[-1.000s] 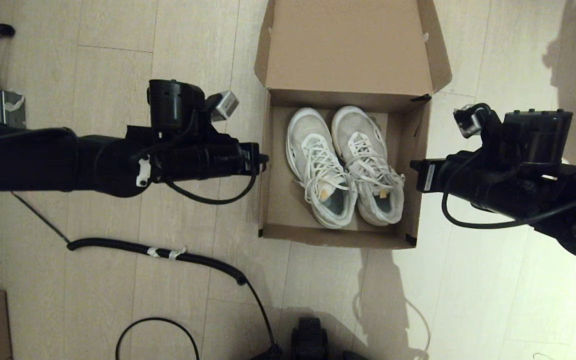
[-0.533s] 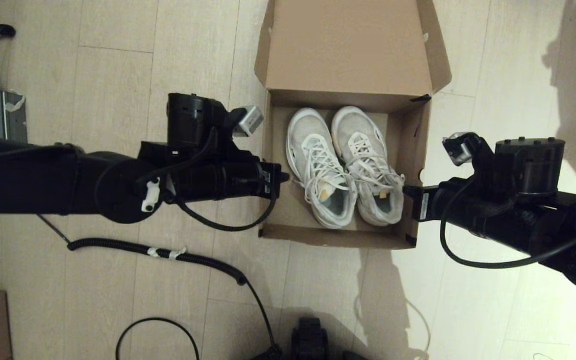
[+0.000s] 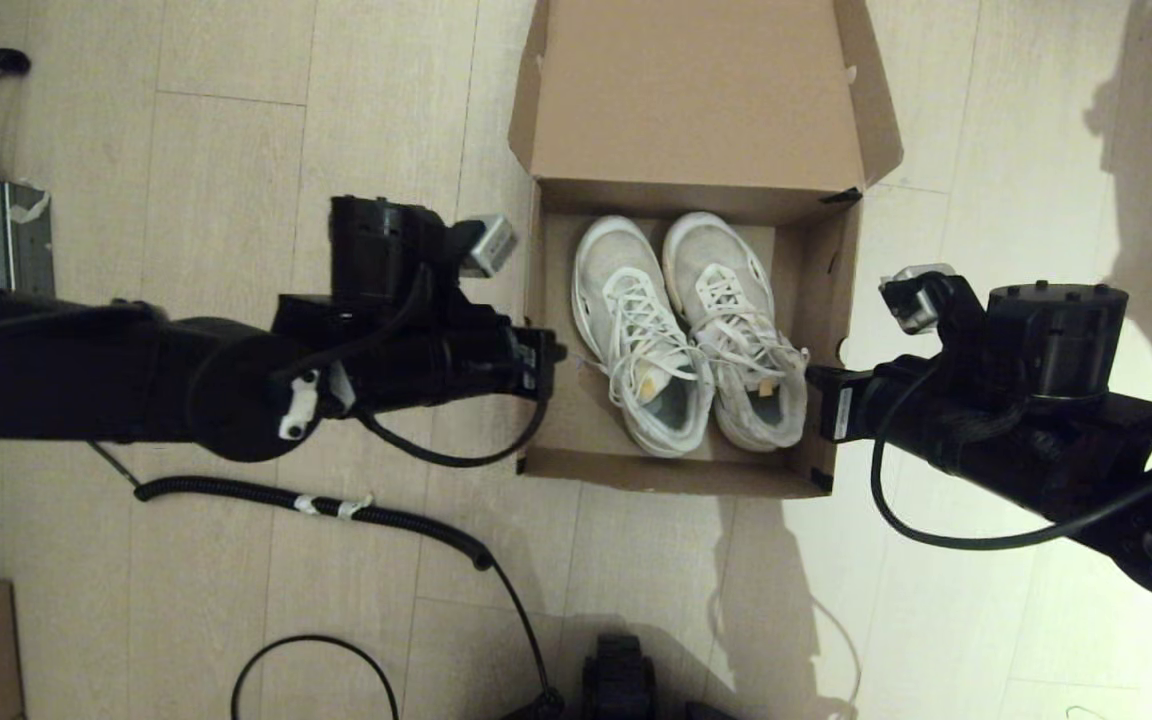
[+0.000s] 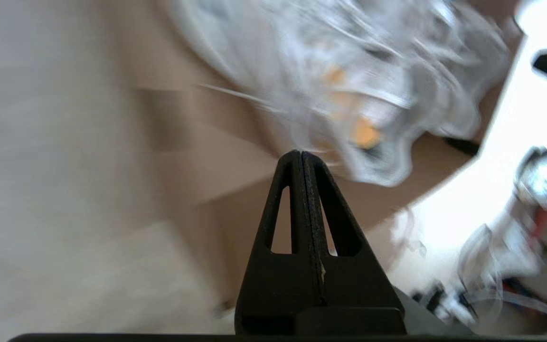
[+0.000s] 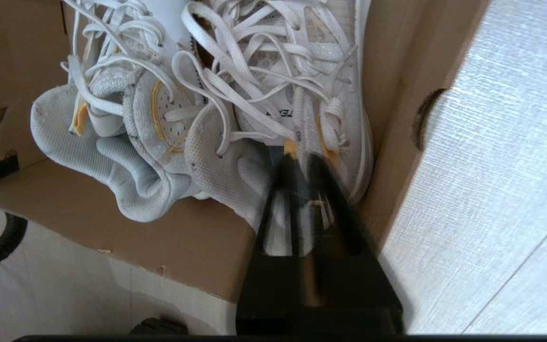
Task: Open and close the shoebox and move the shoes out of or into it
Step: Put the shoes out of the shoe box
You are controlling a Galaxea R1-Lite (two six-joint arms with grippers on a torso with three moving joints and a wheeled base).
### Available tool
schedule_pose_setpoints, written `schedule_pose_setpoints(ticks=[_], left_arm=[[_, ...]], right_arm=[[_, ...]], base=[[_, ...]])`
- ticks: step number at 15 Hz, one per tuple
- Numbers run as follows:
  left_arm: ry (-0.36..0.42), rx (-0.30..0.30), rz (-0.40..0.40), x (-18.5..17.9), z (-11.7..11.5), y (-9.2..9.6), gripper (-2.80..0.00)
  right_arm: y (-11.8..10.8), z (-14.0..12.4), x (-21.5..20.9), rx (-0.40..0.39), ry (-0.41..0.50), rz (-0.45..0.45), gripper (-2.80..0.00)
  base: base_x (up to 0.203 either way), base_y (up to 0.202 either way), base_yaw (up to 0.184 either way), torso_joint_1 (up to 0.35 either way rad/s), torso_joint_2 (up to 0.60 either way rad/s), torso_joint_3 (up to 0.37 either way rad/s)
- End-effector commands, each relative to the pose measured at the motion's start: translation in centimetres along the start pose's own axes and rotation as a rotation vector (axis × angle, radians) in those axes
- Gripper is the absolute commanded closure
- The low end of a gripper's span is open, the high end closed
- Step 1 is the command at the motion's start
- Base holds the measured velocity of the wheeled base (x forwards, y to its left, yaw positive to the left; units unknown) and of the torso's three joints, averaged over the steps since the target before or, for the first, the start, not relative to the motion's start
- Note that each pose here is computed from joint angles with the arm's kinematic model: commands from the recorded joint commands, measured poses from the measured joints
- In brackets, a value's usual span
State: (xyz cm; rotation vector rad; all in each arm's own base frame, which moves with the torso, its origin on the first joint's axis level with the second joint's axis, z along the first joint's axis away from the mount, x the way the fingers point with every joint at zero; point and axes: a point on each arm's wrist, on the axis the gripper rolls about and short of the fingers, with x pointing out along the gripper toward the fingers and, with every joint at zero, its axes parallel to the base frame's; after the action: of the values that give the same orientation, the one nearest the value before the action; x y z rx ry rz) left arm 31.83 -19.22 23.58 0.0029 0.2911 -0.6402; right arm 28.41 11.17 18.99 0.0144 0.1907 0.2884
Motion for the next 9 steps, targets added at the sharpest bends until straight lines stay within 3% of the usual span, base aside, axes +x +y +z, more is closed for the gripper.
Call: schedule_pose_setpoints(ticks=[1, 6, 9], left_arm=[[-0.069, -0.002, 0.049, -3.6, 1.8, 0.9, 0.00], [-0.056, -0.019, 0.207, -9.5, 0.1, 2.2, 0.00], [-0.031, -0.025, 0.317, -12.2, -1.6, 3.8, 0.00]], right_arm=[[0.4, -0.3, 0.4, -0.002, 0.008, 0.011, -2.80], [3.3, -2.1, 2.2, -0.030, 0.031, 0.098, -2.80], [4.4, -3.3, 4.2, -0.057, -0.036, 0.115, -2.80]], base=[[0.000, 0.000, 0.000, 0.000, 0.00, 0.000], [0.000, 0.000, 0.000, 0.000, 0.00, 0.000], [0.000, 0.000, 0.000, 0.000, 0.00, 0.000]])
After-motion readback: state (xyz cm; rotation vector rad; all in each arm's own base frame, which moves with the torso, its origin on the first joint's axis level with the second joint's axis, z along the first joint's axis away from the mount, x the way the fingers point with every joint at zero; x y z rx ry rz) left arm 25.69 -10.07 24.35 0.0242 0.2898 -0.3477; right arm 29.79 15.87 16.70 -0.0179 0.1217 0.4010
